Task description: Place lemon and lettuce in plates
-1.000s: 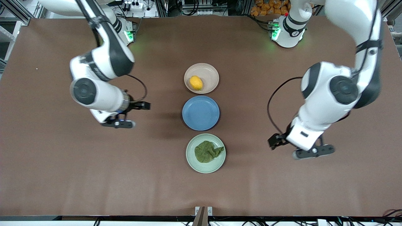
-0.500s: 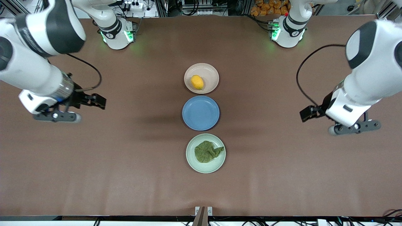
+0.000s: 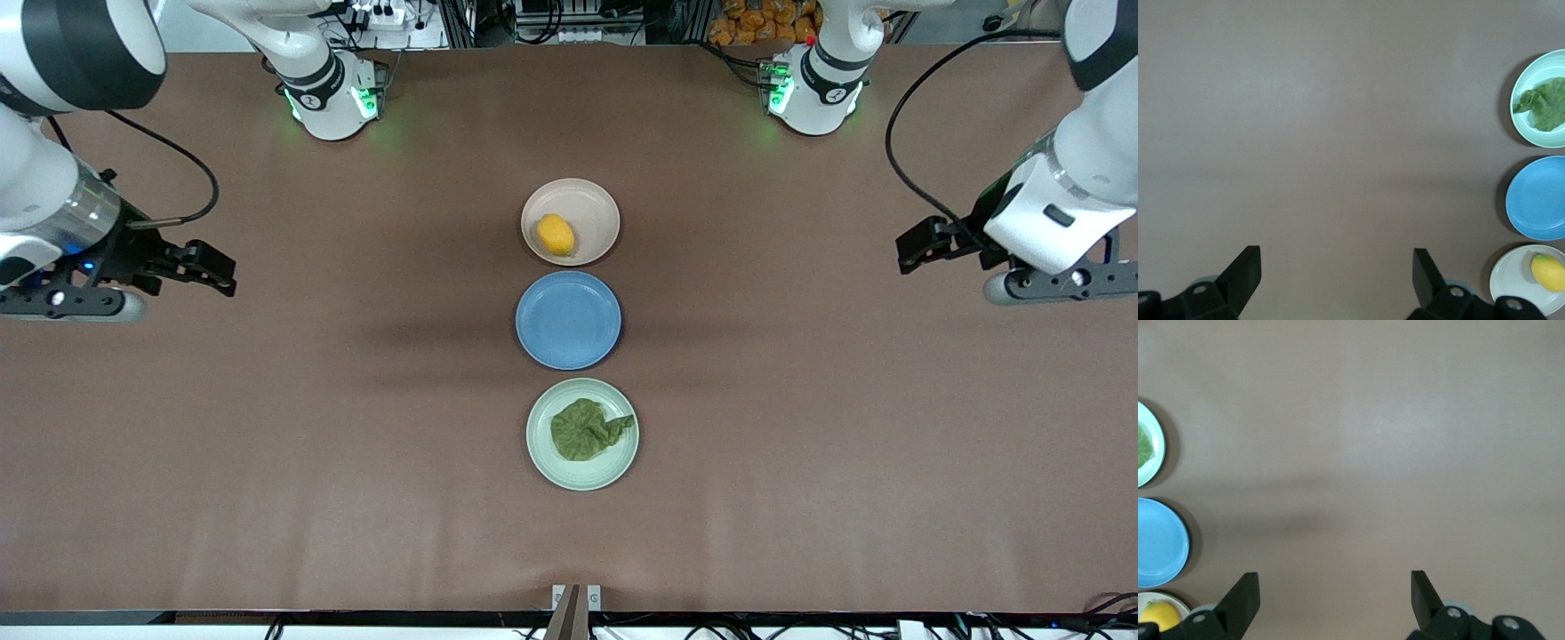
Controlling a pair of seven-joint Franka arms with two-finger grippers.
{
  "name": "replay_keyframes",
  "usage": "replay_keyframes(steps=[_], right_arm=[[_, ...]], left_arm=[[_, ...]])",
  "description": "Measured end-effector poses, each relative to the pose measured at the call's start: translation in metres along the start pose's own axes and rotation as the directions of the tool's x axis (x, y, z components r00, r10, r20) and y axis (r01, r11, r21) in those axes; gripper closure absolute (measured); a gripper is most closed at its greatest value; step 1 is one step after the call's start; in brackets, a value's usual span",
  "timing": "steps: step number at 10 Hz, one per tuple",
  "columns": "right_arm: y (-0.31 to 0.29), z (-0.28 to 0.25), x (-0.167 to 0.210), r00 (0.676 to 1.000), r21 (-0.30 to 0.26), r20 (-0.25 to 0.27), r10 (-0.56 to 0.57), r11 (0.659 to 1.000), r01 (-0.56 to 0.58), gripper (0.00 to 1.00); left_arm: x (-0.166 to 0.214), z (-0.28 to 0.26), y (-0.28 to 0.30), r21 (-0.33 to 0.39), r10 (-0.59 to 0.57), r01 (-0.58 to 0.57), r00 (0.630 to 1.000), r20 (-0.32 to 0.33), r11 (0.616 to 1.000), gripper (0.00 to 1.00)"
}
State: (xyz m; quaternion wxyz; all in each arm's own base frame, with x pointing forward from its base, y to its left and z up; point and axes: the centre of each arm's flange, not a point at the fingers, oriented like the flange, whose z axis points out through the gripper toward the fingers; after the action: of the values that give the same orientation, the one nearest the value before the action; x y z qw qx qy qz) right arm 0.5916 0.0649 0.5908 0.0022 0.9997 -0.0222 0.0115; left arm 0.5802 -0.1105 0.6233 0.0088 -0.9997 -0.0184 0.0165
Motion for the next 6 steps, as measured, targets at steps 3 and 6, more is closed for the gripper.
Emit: replay_keyframes(steps=[3, 6], right_arm=[[0.015, -0.025, -0.011, 0.999, -0.001, -0.032, 0.025, 1.000, -0.025, 0.00], [0.023, -0.035, -0.018, 0.999, -0.005, -0.029, 0.037, 0.999, -0.038, 0.00]], left_arm=[[-0.010, -0.014, -0.013, -0.004, -0.012, 0.012, 1.000, -0.022, 1.000, 0.00], [-0.017, -0.020, -0.016, -0.007, -0.010, 0.009, 0.999, -0.042, 1.000, 0.00]])
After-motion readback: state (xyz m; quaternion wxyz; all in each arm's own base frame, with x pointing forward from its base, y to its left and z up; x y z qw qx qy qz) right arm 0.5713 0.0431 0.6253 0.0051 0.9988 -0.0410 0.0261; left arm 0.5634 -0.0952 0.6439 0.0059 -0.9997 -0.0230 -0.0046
